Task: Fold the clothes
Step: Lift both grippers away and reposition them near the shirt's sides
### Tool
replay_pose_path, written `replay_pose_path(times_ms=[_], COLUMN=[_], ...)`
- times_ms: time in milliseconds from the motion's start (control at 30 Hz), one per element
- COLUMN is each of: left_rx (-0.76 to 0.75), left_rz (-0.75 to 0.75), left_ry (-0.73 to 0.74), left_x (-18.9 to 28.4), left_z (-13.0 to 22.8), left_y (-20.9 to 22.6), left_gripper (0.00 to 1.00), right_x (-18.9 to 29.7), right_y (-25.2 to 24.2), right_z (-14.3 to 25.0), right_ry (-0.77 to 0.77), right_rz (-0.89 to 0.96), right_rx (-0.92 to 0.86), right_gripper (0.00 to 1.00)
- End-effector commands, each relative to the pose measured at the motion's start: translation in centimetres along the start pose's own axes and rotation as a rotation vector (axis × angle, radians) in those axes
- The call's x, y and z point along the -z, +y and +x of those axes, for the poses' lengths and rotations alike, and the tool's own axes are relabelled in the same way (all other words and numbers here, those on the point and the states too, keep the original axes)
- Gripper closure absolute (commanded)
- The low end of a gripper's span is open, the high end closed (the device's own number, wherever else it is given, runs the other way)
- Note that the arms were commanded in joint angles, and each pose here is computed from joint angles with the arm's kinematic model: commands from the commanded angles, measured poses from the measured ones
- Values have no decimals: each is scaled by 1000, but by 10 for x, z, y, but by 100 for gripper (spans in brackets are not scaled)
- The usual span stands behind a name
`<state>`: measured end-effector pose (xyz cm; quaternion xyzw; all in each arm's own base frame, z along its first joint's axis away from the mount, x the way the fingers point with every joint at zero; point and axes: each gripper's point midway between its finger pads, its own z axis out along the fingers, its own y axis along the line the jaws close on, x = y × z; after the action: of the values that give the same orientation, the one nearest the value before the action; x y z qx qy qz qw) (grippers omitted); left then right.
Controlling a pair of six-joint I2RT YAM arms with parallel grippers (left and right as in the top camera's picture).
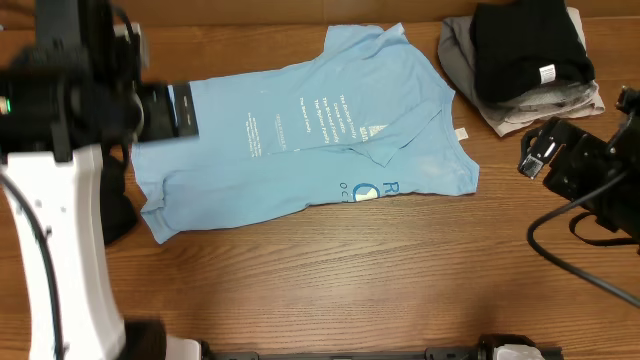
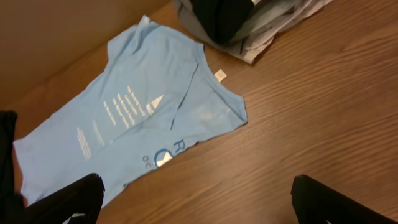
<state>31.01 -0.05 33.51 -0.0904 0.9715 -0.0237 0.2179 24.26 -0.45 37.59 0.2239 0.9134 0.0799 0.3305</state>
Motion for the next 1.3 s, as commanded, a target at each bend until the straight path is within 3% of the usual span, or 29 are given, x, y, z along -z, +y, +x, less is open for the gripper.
replay_pose_path(times_ms=[0,367,600,733,800,933,1267], left_rx=[106,373,460,518,505,438,429], left_rz=[-93,-201,-259,-318,-329,-308,-324], left_ry=[96,234,234,193,165,113,89], left_x=[-23,-152,-217,-235,-241,-259,-281], left_z=[37,135,178,190,190,186,183], left_y=[15,41,71,101,110,114,120], left_gripper=[0,0,0,2,6,3,28], right_x=[-27,-141,-175,-186,-189,-194,-201], right_y=[-11,-9,-4,2,4,8,1], right_z=[1,47,66,70,70,70,69], right_ry=[29,300,387,392,393,394,392], right_rz=[72,41,2,-7,-11,-16,31], right_rx=[-40,25,60,77,85,94,101], right_gripper=[0,0,0,0,0,0,0])
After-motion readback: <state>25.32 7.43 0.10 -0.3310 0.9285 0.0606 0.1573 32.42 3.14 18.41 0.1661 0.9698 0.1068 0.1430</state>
